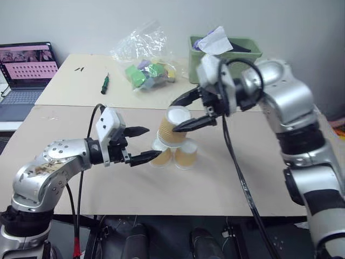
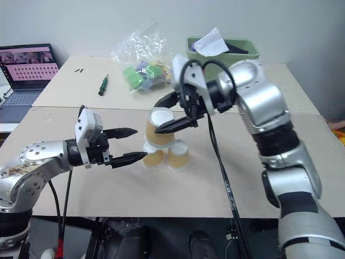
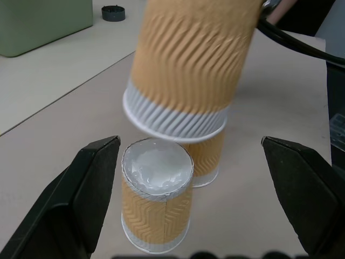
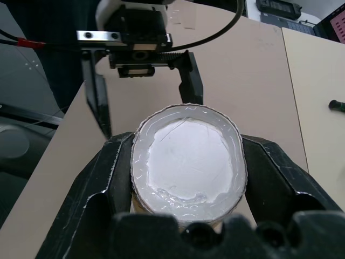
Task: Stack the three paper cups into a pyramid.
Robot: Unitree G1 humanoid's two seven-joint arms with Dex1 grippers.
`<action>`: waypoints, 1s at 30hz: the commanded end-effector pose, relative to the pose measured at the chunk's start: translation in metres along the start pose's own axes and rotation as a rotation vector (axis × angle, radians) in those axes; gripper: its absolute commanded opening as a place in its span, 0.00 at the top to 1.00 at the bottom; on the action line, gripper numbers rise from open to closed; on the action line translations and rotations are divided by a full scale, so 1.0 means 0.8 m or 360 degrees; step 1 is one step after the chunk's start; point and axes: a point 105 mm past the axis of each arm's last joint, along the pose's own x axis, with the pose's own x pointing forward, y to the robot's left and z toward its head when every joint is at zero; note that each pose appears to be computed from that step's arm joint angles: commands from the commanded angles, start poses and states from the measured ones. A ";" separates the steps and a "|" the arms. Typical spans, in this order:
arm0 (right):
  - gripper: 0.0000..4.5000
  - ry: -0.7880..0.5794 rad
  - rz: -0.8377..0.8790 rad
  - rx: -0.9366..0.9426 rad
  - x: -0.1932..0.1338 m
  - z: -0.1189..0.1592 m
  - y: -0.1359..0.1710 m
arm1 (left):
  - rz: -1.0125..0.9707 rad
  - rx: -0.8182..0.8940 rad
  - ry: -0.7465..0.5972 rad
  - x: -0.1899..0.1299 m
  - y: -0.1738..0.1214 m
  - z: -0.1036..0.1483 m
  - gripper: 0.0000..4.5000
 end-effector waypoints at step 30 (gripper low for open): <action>0.01 0.0003 0.0018 0.0110 0.005 -0.029 -0.009 | 0.0038 0.0066 -0.0027 -0.007 -0.006 0.020 0.00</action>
